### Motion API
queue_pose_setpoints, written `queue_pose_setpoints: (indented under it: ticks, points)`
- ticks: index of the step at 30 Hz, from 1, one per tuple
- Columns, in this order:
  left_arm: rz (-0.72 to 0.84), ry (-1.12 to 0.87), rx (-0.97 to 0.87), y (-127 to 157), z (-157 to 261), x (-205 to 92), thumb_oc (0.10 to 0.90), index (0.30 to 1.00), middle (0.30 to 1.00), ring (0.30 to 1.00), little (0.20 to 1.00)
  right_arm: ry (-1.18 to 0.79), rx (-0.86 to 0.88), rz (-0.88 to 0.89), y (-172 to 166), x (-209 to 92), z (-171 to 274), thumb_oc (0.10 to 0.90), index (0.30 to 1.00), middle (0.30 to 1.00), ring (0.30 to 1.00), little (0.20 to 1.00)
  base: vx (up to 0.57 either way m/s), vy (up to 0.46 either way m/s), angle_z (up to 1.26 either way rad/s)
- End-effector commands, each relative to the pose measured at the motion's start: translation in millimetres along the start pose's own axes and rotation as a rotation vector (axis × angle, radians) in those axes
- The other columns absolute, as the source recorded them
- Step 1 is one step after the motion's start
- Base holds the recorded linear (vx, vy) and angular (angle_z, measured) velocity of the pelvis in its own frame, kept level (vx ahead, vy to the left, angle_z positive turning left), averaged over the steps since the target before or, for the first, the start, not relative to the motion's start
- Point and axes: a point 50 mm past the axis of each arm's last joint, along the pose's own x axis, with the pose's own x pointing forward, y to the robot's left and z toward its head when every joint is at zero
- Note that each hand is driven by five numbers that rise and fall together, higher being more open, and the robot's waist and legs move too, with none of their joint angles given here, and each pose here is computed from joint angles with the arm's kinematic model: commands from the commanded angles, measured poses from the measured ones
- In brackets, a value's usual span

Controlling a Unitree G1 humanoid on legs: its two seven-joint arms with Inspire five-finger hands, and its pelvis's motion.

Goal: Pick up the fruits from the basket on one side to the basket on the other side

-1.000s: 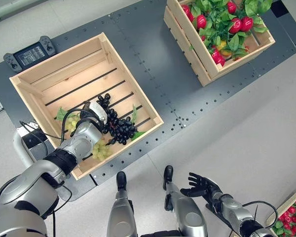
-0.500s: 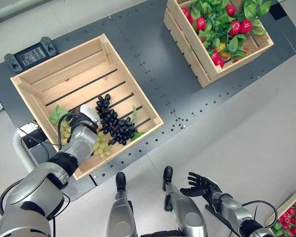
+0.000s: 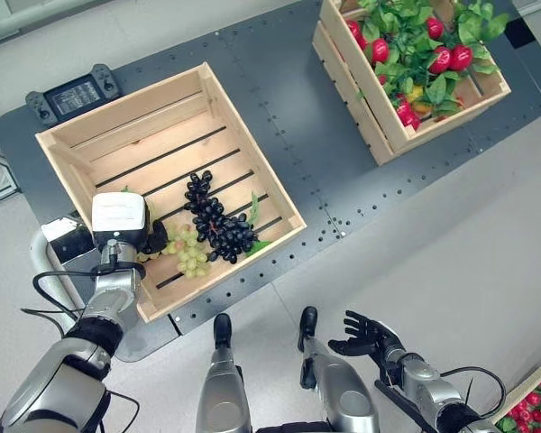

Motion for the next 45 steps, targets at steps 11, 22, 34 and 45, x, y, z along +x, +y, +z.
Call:
queue_pose_setpoints:
  ticks: [11, 22, 34, 45]
  points:
    - [0.326, -0.042, -0.101, 48, 0, 4, 0.439, 0.359, 0.359, 0.359, 0.359, 0.000, 0.043, -0.080, -17, -17, -20, 0.800, 0.900, 0.900, 0.900, 0.900, 0.00, -0.017, 0.07]
    - [0.232, -0.166, -0.051, 61, 1, 12, 0.800, 0.900, 0.900, 0.900, 0.900, 0.006, 0.023, -0.103, -30, -22, -19, 0.800, 0.900, 0.900, 0.900, 0.900, 0.01, 0.020, -0.01]
    - [0.027, -0.389, 0.146, 99, 14, 21, 0.800, 0.900, 0.900, 0.900, 0.900, -0.002, 0.004, -0.136, -47, -28, -14, 0.800, 0.900, 0.900, 0.900, 0.900, 0.00, 0.014, 0.00]
    - [-0.146, -0.491, 0.362, 135, 33, 27, 0.800, 0.900, 0.900, 0.900, 0.900, -0.002, 0.011, -0.137, -54, -27, -13, 0.800, 0.900, 0.900, 0.900, 0.900, 0.01, -0.011, 0.00]
